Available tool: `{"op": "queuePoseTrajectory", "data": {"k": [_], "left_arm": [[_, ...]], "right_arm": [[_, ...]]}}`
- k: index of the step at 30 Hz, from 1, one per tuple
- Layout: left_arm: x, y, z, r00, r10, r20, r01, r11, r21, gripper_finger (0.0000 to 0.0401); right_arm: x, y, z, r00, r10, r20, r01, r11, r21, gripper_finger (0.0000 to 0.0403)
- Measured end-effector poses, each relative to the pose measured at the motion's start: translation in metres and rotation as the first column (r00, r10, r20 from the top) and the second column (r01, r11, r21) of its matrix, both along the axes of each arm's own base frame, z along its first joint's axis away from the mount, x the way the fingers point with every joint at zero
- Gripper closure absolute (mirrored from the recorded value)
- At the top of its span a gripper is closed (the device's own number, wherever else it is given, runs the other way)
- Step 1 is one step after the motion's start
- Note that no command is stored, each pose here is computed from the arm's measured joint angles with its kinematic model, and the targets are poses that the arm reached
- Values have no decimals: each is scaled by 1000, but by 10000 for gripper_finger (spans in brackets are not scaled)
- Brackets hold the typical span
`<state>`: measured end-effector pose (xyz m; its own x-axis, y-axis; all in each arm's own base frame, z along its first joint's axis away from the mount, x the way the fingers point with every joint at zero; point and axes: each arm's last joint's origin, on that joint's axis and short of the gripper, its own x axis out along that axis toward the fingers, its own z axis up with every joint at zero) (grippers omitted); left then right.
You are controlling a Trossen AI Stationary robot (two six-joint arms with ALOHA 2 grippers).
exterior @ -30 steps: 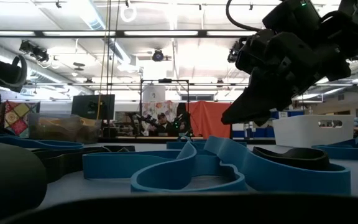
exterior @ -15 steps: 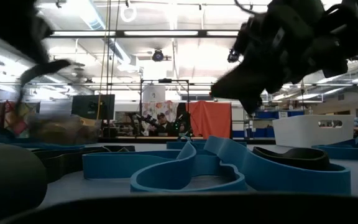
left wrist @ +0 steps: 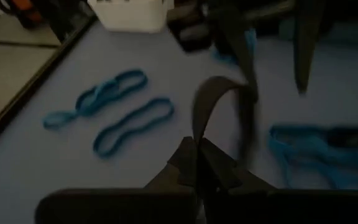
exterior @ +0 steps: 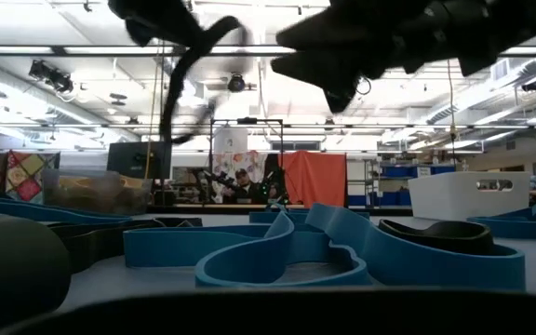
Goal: Sort rubber bands into baskets
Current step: Put the black rubber band into the white bin
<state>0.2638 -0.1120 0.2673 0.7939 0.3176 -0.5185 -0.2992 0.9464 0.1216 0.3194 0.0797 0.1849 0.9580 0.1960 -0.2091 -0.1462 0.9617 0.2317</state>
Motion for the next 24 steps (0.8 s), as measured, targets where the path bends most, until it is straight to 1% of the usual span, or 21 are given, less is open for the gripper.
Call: {"op": "queuePoseTrajectory", "data": {"k": [4, 6, 9, 11, 13, 16, 22, 24], "left_arm": [[12, 2, -2, 999, -29, 26, 27, 998, 52, 394], [17, 2, -3, 998, -45, 36, 42, 996, 77, 394], [23, 2, -4, 997, -56, 50, 51, 994, 99, 394], [26, 1, -6, 997, -64, 52, 58, 992, 111, 394], [28, 1, -7, 996, -71, 49, 65, 990, 123, 394], [28, 0, -9, 997, -73, 38, 67, 990, 127, 394], [28, 0, -9, 997, -72, 37, 67, 990, 127, 394], [28, 1, -10, 997, -72, 26, 68, 989, 130, 394]], "right_arm": [[8, -1, 13, 999, -10, 52, 12, 998, -55, 209], [12, -4, 17, 998, -19, 61, 22, 998, -61, 195], [17, -9, 22, 998, -35, 52, 38, 997, -68, 180], [19, -11, 22, 999, -38, 29, 40, 997, -72, 178], [19, -13, 22, 999, -42, 16, 43, 996, -75, 185], [19, -13, 21, 998, -56, 5, 56, 996, -74, 207], [19, -15, 19, 987, -158, -2, 157, 982, -102, 244], [18, -16, 19, 987, -163, -13, 161, 981, -106, 251]]}}
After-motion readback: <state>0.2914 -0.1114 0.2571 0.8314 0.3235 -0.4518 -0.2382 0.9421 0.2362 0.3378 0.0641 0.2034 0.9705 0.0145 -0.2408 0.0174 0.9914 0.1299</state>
